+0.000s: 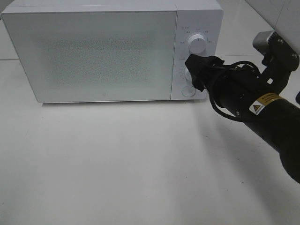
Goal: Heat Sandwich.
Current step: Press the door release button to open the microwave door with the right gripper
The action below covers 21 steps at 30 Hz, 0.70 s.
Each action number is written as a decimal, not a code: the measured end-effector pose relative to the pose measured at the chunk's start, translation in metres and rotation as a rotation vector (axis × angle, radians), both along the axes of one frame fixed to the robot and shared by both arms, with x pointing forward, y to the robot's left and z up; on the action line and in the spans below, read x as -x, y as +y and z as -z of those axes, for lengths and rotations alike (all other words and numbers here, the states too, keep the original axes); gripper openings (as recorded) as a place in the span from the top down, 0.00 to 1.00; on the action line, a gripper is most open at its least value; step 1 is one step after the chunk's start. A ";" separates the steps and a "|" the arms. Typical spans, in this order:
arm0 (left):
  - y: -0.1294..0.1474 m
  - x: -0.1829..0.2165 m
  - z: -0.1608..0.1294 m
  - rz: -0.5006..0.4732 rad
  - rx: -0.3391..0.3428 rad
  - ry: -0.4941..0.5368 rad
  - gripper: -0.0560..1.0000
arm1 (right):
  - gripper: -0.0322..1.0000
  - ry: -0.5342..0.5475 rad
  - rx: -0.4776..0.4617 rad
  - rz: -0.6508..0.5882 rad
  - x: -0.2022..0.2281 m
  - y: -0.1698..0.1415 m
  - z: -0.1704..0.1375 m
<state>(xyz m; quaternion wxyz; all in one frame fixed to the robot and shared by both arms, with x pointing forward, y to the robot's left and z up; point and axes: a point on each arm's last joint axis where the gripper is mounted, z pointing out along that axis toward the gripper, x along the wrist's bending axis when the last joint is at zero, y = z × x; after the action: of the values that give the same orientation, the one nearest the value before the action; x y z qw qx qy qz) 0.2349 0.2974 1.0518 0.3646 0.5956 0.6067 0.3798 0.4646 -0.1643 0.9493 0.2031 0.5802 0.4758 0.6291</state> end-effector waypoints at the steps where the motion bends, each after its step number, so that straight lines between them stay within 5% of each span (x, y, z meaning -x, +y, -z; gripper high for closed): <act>1: 0.000 0.000 0.000 0.000 0.000 0.000 0.18 | 0.32 -0.001 0.042 -0.008 0.001 -0.001 -0.002; 4: 0.000 0.000 0.000 0.000 0.000 0.000 0.18 | 0.32 0.007 0.141 -0.022 0.005 -0.003 -0.006; 8: 0.000 0.000 0.000 0.000 0.000 0.000 0.18 | 0.32 0.043 0.410 -0.056 0.015 -0.013 -0.015; 21: 0.000 0.000 0.000 0.000 0.000 0.000 0.18 | 0.32 0.212 0.732 -0.177 0.022 -0.017 -0.021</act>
<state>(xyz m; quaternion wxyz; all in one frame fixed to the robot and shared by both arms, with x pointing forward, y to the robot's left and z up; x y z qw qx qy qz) 0.2349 0.2974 1.0518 0.3646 0.5956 0.6067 0.3798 0.4428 -0.1812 0.9700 0.2913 0.4878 0.7355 0.3692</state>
